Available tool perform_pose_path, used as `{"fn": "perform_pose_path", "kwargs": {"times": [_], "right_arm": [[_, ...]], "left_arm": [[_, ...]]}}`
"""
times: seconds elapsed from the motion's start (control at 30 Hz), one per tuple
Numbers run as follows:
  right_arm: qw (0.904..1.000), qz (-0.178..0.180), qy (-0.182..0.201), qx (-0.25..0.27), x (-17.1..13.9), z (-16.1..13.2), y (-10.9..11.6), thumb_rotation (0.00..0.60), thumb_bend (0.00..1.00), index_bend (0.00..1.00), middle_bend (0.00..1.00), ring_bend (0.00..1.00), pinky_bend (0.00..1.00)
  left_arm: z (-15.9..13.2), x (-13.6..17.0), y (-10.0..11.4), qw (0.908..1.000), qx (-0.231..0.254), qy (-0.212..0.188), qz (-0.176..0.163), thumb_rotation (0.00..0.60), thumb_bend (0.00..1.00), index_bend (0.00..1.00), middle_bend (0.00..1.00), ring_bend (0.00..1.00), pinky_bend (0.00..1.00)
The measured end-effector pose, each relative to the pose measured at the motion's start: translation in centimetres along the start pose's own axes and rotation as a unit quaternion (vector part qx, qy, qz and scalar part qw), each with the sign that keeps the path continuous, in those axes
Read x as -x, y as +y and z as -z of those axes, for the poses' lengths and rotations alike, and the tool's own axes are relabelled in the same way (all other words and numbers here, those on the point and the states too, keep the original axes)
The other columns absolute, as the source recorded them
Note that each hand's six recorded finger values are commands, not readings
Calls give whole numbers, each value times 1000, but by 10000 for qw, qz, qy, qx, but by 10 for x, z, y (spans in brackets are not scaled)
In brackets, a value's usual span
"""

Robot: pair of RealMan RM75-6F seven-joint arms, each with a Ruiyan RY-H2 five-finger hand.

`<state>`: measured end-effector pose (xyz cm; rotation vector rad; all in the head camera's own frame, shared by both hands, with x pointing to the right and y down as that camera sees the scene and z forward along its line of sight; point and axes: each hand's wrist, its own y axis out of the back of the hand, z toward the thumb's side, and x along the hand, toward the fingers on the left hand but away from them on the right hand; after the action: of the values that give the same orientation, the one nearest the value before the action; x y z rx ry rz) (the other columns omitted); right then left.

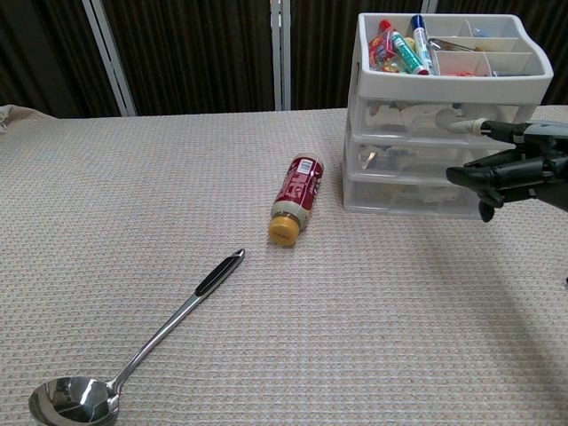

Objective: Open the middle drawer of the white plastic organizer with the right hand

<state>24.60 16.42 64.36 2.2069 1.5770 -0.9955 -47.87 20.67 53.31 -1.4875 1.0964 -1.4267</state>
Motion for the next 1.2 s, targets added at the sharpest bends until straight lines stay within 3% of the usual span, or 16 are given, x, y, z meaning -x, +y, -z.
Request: {"fn": "perform_pose_path", "kwargs": {"times": [0.4,1.2], "right_arm": [[9981,-3,-39,617,13,1,-11,600,300,97,750,766,634],[9960,33,-102,888,29,3,-16,600,315,137,749,766,633]], "left_arm": [[-1,0,-1,10000,-31,-2,24,600,66,0,0,0,0],[-1,-1,-2,10000,-28,7,31,600,67,0,0,0,0]]}}
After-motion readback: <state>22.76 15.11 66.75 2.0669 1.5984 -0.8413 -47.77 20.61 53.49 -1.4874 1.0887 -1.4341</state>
